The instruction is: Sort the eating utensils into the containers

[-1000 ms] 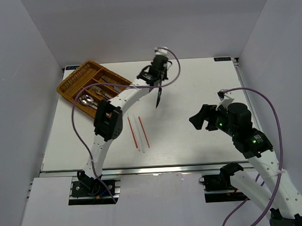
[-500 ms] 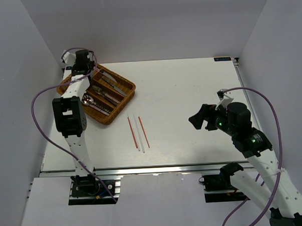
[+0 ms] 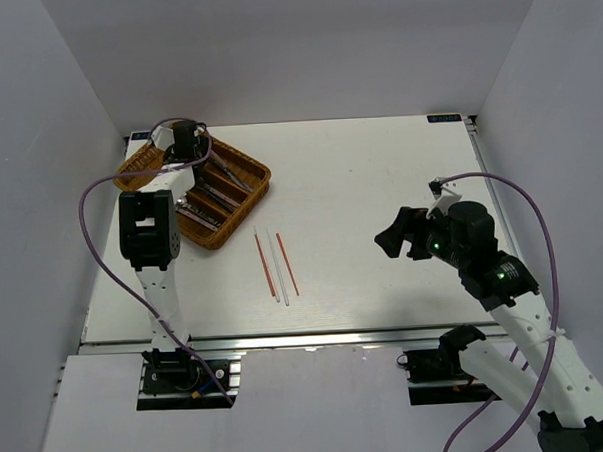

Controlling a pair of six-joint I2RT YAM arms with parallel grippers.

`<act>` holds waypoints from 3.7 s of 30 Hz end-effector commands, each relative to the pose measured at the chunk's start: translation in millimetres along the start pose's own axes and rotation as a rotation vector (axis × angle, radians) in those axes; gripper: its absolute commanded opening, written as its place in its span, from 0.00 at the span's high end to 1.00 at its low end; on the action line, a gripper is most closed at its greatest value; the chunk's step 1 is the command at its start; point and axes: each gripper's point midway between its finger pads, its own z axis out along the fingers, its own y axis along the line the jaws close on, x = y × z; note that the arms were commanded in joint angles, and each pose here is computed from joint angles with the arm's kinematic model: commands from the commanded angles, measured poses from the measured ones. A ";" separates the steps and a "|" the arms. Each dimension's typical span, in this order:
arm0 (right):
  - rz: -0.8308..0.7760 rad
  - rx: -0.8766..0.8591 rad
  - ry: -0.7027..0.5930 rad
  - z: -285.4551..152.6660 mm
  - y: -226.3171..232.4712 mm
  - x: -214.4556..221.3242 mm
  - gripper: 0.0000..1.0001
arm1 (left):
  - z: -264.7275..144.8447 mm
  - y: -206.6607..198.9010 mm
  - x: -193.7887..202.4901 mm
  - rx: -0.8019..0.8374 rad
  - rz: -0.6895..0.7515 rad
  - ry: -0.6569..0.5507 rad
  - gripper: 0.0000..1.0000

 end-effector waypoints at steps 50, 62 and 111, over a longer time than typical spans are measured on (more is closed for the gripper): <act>-0.316 0.304 0.646 252.9 63.2 182.8 1.00 | -347.6 89.8 -14.6 0.260 0.647 0.151 0.02; -0.186 -0.087 0.345 176.5 135.1 84.4 1.00 | -405.9 31.2 96.9 0.885 0.295 0.594 0.02; -0.028 -0.177 0.091 97.6 70.7 22.2 0.16 | -165.0 35.6 -126.8 0.014 -0.364 -0.240 1.00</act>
